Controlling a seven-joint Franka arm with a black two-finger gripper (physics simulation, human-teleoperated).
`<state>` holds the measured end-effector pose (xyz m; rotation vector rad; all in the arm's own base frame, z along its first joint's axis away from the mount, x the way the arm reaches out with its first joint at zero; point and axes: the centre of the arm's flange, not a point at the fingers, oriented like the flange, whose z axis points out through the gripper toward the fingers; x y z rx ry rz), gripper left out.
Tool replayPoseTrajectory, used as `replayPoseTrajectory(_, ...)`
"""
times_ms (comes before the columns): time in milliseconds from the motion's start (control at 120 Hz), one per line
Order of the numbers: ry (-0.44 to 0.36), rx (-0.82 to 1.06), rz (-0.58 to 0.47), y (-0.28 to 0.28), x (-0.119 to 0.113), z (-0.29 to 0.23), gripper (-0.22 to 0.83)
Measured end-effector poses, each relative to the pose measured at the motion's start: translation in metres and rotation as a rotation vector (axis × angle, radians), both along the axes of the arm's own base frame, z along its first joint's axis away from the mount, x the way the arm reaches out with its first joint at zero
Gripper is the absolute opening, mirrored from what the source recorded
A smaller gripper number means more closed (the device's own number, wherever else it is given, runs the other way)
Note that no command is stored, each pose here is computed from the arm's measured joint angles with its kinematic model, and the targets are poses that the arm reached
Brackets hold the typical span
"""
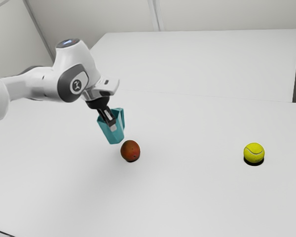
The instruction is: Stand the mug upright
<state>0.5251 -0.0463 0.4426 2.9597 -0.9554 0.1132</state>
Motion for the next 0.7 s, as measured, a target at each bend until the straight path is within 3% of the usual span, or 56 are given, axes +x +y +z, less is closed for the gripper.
replayPoseTrajectory(233,-0.032,0.020,0.084,0.007,-0.026,-0.014,-0.17)
replayPoseTrajectory(700,-0.024,0.024,0.218,0.008,-0.048,-0.052,-0.17)
